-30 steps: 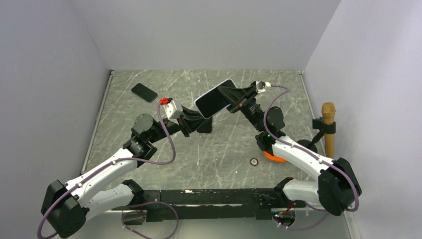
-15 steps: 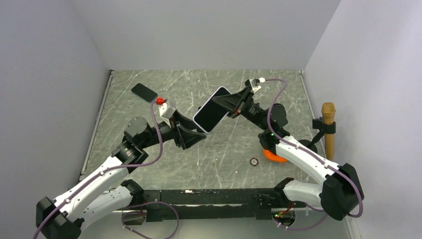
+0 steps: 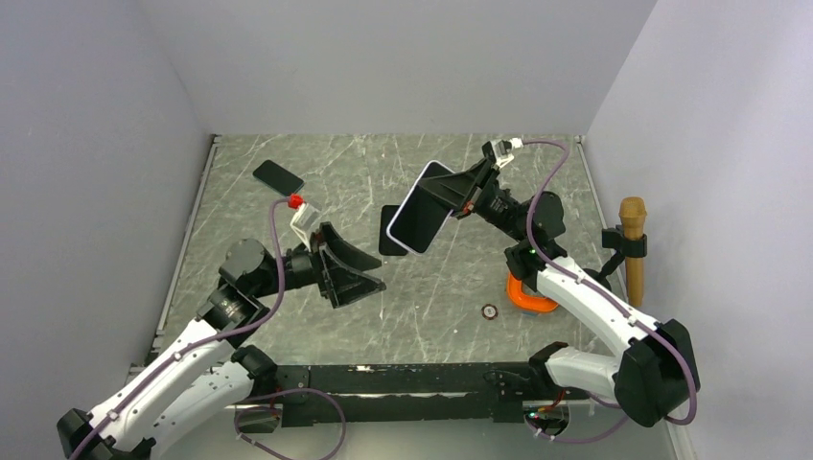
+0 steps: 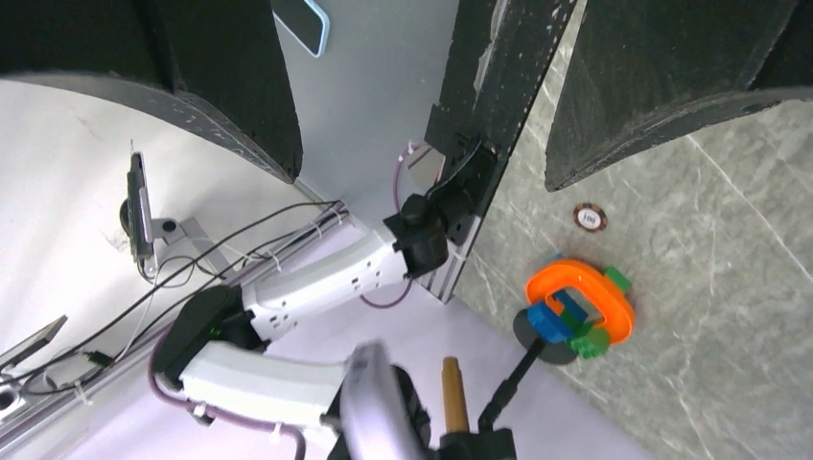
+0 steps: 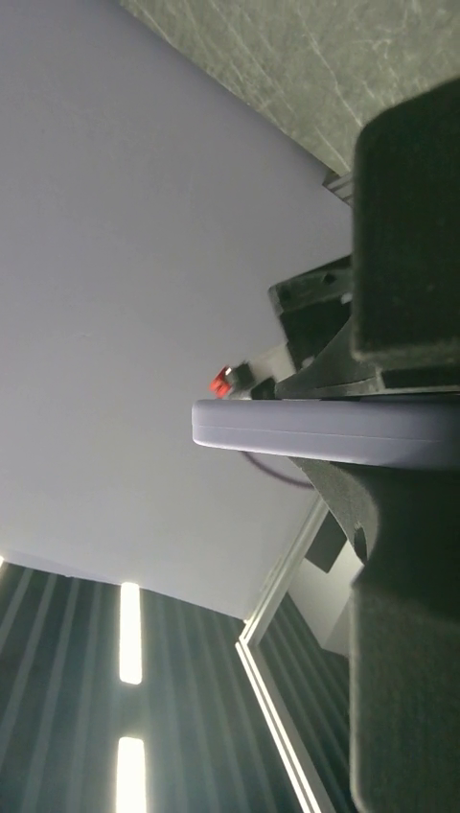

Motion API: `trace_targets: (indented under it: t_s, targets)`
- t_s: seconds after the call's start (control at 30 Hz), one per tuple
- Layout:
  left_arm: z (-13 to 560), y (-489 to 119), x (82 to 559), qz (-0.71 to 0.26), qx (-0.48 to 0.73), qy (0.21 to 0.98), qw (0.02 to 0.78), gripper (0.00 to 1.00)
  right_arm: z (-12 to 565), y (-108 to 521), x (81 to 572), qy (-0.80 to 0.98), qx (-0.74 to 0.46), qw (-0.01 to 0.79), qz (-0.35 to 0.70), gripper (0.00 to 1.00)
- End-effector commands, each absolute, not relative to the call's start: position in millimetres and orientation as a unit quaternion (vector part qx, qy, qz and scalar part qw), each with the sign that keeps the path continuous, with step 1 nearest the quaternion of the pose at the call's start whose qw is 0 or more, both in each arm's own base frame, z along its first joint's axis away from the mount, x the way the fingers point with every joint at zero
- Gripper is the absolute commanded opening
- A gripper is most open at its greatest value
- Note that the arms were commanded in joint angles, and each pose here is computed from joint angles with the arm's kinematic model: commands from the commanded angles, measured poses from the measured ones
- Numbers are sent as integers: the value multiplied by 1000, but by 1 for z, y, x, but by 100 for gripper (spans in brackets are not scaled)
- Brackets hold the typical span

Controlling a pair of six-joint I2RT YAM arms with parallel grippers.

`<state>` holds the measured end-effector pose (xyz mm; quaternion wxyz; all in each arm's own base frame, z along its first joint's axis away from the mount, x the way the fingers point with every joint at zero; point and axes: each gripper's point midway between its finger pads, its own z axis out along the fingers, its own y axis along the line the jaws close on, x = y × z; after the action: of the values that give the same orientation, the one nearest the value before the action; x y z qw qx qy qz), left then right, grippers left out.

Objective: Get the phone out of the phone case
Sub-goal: Remove the phone case from the phone.

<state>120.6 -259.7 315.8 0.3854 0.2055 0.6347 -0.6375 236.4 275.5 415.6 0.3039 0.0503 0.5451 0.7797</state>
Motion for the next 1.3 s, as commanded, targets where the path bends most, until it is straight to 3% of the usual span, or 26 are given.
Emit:
trace_targets:
  t_s: [0.0,0.2,0.4,0.57,0.63,0.7,0.73,0.9,1.03,1.17,1.23,1.27]
  targets:
    - [357,-260,131,-624,209,625,421,96,454,270,215,511,-8,326,795,0]
    - [379,-273,132,-644,248,601,403,64,451,271,208,526,-23,327,785,0]
    - [386,-281,141,-641,255,605,397,60,452,270,205,527,-30,331,782,0]
    - [384,-287,144,-645,264,602,391,43,453,270,202,527,-35,329,783,0]
    - [380,-287,147,-641,272,602,392,28,456,269,200,525,-38,328,784,0]
    - [377,-286,150,-639,282,597,395,6,458,268,195,521,-40,321,790,0]
    - [376,-284,151,-641,289,589,398,1,459,267,194,521,-39,316,792,0]
    - [366,-271,144,-665,358,523,395,0,473,263,178,481,-38,240,842,0]
    - [348,-272,165,-658,349,548,380,0,495,255,155,434,-61,192,878,0]
    - [352,-274,176,-662,331,550,388,1,494,259,157,478,-70,242,841,0]
    - [354,-272,178,-656,311,558,402,42,486,263,167,508,-65,263,818,0]
    - [355,-270,177,-651,305,563,407,56,485,263,171,514,-67,275,810,0]
